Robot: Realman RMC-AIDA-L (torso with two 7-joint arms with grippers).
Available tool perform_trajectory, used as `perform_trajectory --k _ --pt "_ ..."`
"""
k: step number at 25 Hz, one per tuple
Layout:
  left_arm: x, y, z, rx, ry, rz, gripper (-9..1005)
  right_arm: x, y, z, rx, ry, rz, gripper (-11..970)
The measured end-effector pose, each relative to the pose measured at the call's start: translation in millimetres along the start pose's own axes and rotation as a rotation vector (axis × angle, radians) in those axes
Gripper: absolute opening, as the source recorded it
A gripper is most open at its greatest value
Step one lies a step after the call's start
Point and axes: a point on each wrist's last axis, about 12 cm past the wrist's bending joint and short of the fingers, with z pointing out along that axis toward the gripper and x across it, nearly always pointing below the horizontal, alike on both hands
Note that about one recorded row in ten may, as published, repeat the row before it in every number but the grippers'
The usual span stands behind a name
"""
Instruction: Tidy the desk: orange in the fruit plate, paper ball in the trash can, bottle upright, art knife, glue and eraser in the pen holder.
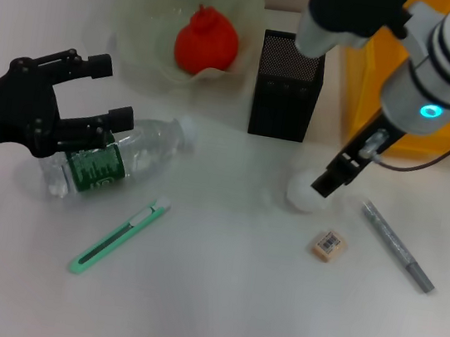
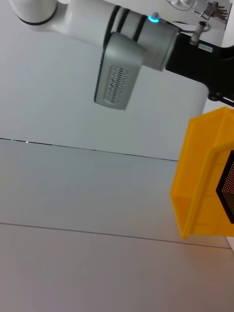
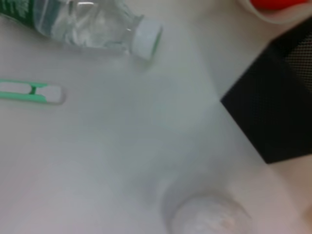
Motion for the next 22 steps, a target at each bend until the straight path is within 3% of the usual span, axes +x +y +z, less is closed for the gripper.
perform_trajectory --k 19,22 --pt "10 1.8 3 -0.028 -0.002 0.002 806 -14 4.5 39 -0.001 0.057 -0.038 722" --pt "10 2.1 2 -0.031 -0.001 0.002 804 -16 6.4 40 -0.004 0.068 -0.048 673"
